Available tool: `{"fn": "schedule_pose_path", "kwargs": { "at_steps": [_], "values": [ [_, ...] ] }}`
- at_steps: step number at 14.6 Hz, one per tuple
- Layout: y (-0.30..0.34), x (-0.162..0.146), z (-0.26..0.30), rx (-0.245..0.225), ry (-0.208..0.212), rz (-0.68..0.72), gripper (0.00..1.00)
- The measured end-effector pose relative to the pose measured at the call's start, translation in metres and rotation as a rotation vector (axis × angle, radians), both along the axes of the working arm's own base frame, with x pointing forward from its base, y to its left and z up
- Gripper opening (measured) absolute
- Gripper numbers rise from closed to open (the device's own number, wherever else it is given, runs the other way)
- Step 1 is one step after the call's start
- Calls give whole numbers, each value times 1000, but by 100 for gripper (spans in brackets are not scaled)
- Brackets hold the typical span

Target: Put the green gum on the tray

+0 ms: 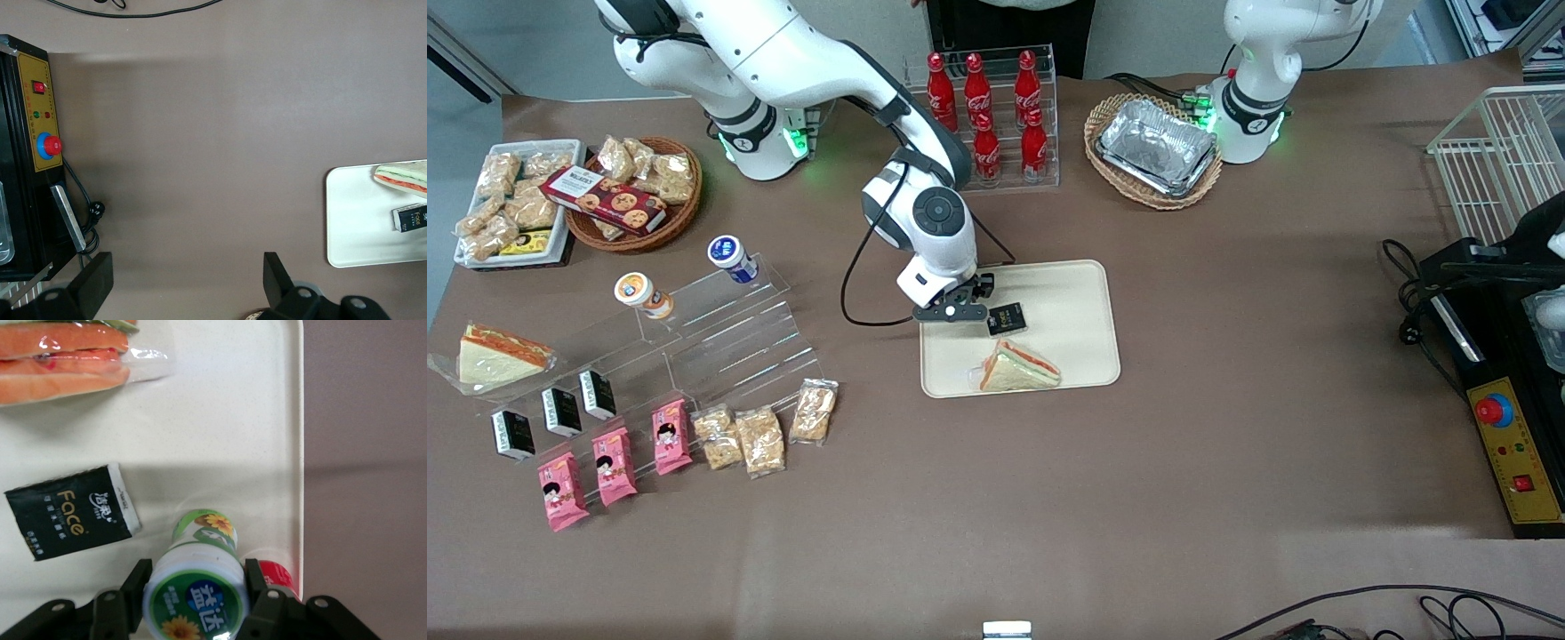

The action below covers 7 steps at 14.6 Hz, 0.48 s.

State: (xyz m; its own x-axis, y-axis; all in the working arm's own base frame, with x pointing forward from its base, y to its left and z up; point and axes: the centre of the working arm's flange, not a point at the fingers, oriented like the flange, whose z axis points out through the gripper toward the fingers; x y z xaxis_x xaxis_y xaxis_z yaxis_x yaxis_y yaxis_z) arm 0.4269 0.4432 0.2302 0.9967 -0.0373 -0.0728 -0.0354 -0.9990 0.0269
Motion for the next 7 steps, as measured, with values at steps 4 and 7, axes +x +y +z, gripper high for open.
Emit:
{"fn": "schedule_pose_path", "kwargs": {
  "at_steps": [4,7],
  "values": [
    [0,8,25,27,-34,-10,88],
    [-15,24,113,26,-68,-34,100]
  ]
}}
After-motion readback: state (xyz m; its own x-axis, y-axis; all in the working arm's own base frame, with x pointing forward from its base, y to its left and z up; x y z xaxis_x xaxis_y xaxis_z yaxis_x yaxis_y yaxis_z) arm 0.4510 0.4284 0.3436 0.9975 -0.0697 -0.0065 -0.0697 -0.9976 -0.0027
